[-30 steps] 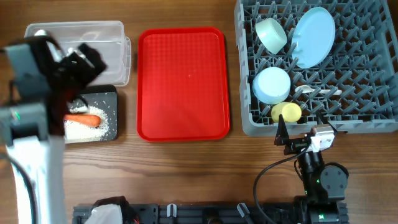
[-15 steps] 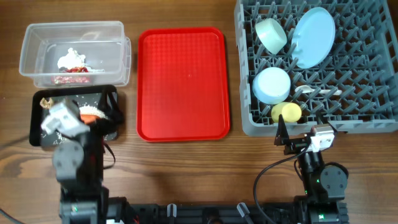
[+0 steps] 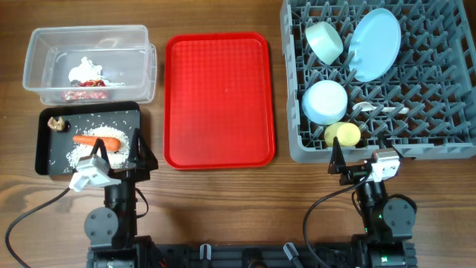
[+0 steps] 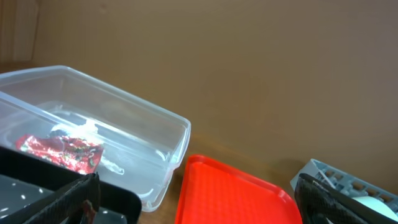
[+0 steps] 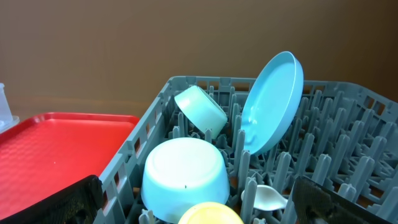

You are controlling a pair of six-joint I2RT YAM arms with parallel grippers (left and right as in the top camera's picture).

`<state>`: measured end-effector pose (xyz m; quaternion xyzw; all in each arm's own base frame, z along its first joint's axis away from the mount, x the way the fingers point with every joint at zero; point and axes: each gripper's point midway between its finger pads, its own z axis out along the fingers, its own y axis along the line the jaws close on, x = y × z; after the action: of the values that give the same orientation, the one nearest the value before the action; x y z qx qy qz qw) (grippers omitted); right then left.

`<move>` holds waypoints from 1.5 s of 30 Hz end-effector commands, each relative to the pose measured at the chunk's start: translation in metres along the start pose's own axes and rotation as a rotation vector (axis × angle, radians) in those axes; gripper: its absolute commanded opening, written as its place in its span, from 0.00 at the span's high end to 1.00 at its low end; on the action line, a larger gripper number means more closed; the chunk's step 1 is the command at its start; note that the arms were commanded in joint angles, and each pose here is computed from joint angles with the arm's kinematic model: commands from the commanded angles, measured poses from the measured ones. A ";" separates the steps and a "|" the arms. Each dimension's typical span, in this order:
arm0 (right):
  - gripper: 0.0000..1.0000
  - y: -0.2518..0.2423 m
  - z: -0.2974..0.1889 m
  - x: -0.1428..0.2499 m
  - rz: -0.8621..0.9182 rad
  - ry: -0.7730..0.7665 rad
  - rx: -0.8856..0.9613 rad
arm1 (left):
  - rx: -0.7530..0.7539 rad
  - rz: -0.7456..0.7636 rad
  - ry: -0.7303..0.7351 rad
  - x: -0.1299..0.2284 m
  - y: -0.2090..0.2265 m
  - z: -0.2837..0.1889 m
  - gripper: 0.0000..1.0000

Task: Sort waste into correct bins and load items into the dishwasher rack

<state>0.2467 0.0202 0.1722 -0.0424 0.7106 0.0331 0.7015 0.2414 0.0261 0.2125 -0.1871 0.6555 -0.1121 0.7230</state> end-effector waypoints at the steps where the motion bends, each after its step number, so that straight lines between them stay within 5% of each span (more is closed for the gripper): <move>1: 0.00 0.000 0.000 -0.002 -0.011 -0.010 0.000 | -0.009 0.014 -0.036 0.000 0.005 -0.001 0.00; 17: 0.00 0.000 0.000 -0.002 -0.011 -0.010 0.000 | -0.076 0.013 0.112 0.047 0.026 0.000 0.00; 45: 0.00 0.000 0.000 -0.002 -0.011 -0.010 0.000 | -0.076 0.014 0.113 0.047 0.026 0.000 0.00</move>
<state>0.2467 0.0203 0.1722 -0.0427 0.7106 0.0331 0.7015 0.2450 0.0270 0.1590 -0.1993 0.7034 -0.1010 0.6747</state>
